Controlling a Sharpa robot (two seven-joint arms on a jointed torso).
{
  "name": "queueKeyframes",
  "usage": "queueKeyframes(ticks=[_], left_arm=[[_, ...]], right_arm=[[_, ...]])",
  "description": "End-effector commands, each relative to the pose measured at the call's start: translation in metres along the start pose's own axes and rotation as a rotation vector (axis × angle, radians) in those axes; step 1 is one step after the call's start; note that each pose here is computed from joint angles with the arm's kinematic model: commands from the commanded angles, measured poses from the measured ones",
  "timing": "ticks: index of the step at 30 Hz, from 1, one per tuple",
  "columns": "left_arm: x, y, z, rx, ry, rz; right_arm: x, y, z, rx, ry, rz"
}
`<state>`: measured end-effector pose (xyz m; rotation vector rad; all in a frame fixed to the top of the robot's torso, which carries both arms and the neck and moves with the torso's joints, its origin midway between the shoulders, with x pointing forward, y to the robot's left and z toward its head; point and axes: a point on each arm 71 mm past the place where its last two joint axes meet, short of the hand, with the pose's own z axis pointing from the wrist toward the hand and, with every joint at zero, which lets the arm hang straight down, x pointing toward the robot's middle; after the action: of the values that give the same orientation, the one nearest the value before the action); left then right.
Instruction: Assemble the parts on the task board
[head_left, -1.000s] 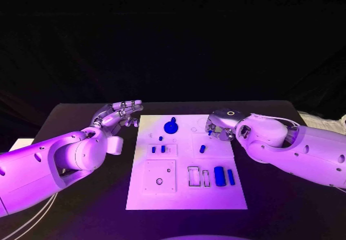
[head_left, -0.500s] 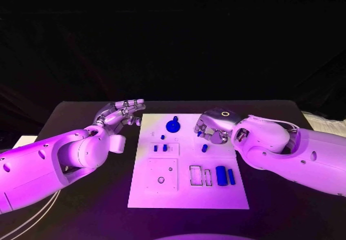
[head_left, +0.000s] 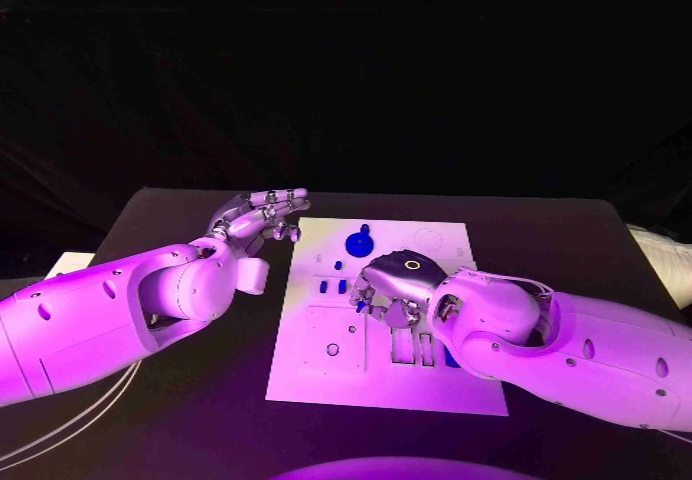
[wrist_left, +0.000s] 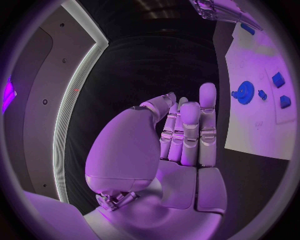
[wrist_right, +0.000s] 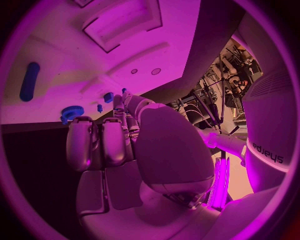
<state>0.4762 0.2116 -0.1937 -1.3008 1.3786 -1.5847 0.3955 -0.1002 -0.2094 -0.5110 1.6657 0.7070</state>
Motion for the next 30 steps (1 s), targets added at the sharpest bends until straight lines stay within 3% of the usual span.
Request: queueKeyframes(ticks=[1, 7, 30], left_arm=[[0.0033, 0.0, -0.0003, -0.001, 0.021, -0.013], [0.0028, -0.0002, -0.0008, -0.001, 0.02, -0.013], [0.002, -0.0001, -0.0012, -0.007, 0.023, -0.014]], right_arm=[[0.008, 0.002, 0.002, -0.024, 0.037, 0.013], [0.018, 0.005, 0.005, -0.032, 0.068, 0.031], [0.028, 0.008, 0.01, -0.035, 0.117, 0.029]])
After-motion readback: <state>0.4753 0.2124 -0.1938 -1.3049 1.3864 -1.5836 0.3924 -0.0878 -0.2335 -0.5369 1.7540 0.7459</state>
